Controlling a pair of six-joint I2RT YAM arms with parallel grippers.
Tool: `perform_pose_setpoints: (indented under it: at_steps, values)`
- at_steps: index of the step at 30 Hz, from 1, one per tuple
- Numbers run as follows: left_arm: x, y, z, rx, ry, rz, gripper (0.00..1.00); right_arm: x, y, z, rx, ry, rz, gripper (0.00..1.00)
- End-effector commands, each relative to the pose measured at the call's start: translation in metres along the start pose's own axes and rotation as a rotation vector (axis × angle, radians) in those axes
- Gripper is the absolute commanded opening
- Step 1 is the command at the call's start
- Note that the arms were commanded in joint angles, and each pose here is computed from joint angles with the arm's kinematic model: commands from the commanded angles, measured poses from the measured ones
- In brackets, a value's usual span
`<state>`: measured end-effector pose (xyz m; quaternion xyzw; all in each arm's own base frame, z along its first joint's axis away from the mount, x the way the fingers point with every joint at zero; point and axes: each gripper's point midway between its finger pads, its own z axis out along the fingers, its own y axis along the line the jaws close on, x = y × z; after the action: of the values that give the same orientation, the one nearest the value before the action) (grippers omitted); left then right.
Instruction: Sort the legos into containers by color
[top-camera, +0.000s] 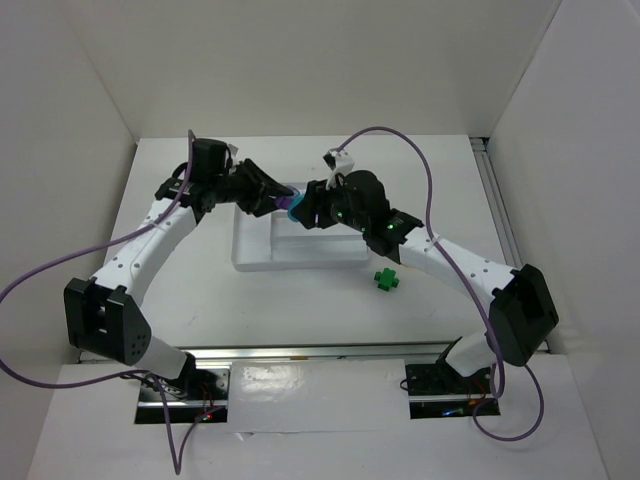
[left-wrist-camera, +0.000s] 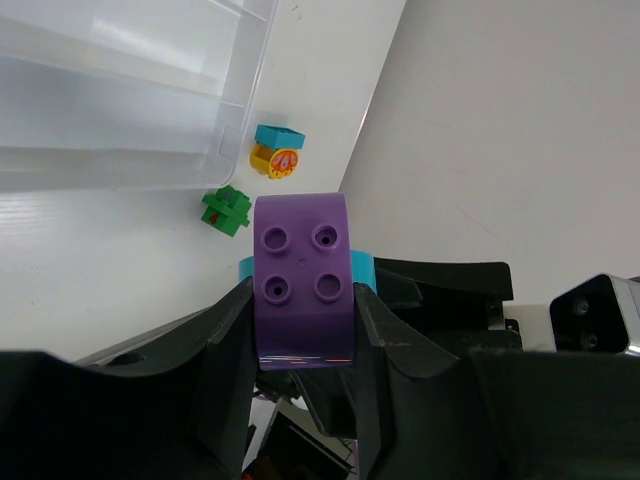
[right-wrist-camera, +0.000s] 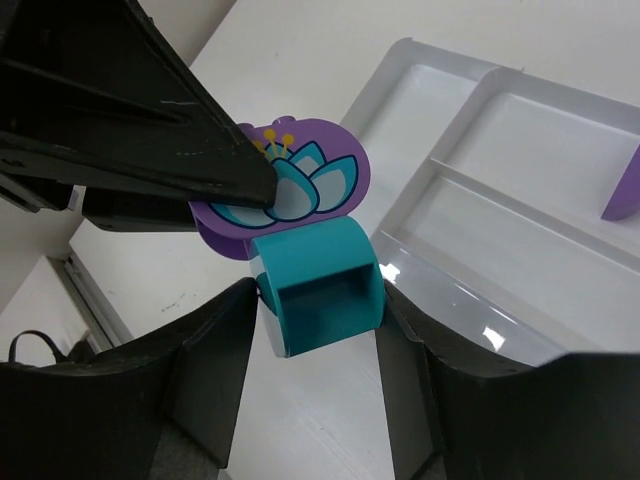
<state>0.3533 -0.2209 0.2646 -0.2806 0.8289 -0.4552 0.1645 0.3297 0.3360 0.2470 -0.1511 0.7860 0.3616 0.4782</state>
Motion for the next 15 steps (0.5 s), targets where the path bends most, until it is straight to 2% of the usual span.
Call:
perform_pose_setpoints:
  at_steps: [1, 4, 6, 9, 10, 15]
  values:
    - [0.004, -0.014, -0.011, 0.066, 0.007, 0.045, 0.0, -0.031, 0.013, -0.002, -0.047, -0.103, -0.007, 0.57]
    - [0.005, -0.007, -0.008, 0.056, 0.011, 0.039, 0.0, -0.031, 0.017, 0.0, -0.067, -0.095, -0.009, 0.45]
    - [0.004, -0.005, -0.007, 0.056, 0.011, 0.039, 0.0, -0.027, 0.016, 0.001, -0.067, -0.092, 0.003, 0.28]
    - [0.0, -0.006, -0.008, 0.064, 0.0, 0.04, 0.0, -0.027, 0.012, -0.009, -0.041, -0.104, 0.013, 0.13]
    - [-0.004, -0.01, -0.01, 0.085, -0.006, 0.036, 0.0, -0.031, 0.015, -0.018, -0.048, -0.12, 0.011, 0.02]
    - [-0.011, -0.003, 0.004, 0.072, 0.016, 0.017, 0.0, -0.006, -0.021, -0.053, 0.081, -0.105, 0.007, 0.0]
